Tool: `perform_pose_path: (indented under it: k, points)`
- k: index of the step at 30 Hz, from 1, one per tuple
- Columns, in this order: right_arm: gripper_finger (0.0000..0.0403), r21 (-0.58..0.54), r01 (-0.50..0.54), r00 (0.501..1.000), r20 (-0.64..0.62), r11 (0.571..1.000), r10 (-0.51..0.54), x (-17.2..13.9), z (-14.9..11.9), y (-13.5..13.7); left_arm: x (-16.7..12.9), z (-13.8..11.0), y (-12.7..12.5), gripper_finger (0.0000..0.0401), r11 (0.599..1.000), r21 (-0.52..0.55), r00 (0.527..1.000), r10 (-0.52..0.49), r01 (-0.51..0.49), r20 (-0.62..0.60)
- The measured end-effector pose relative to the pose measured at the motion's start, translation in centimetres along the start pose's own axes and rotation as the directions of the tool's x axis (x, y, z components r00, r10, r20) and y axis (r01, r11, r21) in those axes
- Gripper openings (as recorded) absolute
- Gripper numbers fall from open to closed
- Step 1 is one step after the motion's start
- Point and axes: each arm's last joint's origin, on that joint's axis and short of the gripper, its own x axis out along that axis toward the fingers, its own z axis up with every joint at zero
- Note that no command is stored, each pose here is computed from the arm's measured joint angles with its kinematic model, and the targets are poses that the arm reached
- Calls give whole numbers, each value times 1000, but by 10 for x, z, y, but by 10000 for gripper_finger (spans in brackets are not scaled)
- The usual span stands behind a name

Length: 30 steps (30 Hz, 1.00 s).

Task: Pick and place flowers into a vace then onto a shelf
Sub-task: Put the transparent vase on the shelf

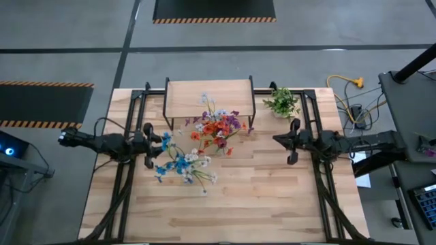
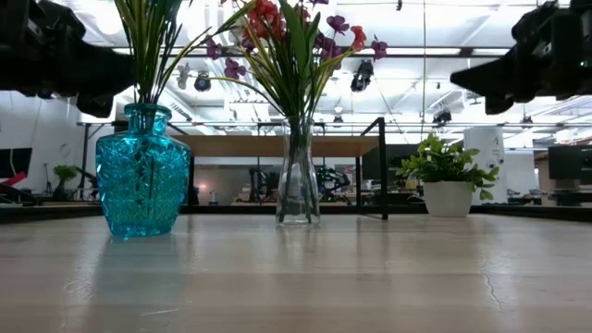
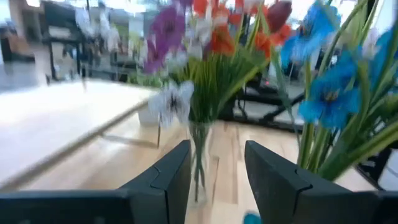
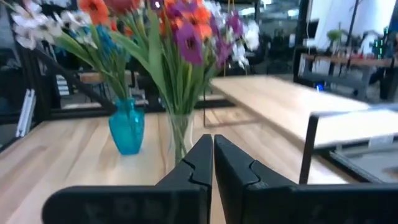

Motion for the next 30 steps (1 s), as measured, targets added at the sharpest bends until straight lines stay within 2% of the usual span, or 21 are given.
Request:
perform_pose_path:
  k: [4, 10, 17, 21, 26, 30]
  points:
    - [8, 15, 12, 998, -54, 1000, -11, 1, -5, -1, 0, -3, 0, 134, 1000, -9, 1000, -1, 1, -21]
    - [8, -23, 10, 998, -55, 1000, -11, 0, -5, -1, 1, -3, 0, 129, 998, 65, 1000, -2, 4, -24]
    - [8, -40, 9, 999, -49, 999, -11, 0, -5, -1, 1, -3, 0, 82, 994, 110, 1000, -6, 9, -23]
    - [8, -39, 9, 999, -48, 999, -11, 0, -5, -1, 2, -2, 5, 48, 988, 154, 999, 33, -31, -10]
    - [8, -45, 5, 999, -48, 999, -7, 0, -5, -1, 5, -5, 9, 7, 991, 126, 999, -40, 40, -6]
    - [8, -40, 5, 999, -44, 999, -7, 0, -4, -1, 6, -6, 12, 1, 994, 90, 998, -61, 63, -24]
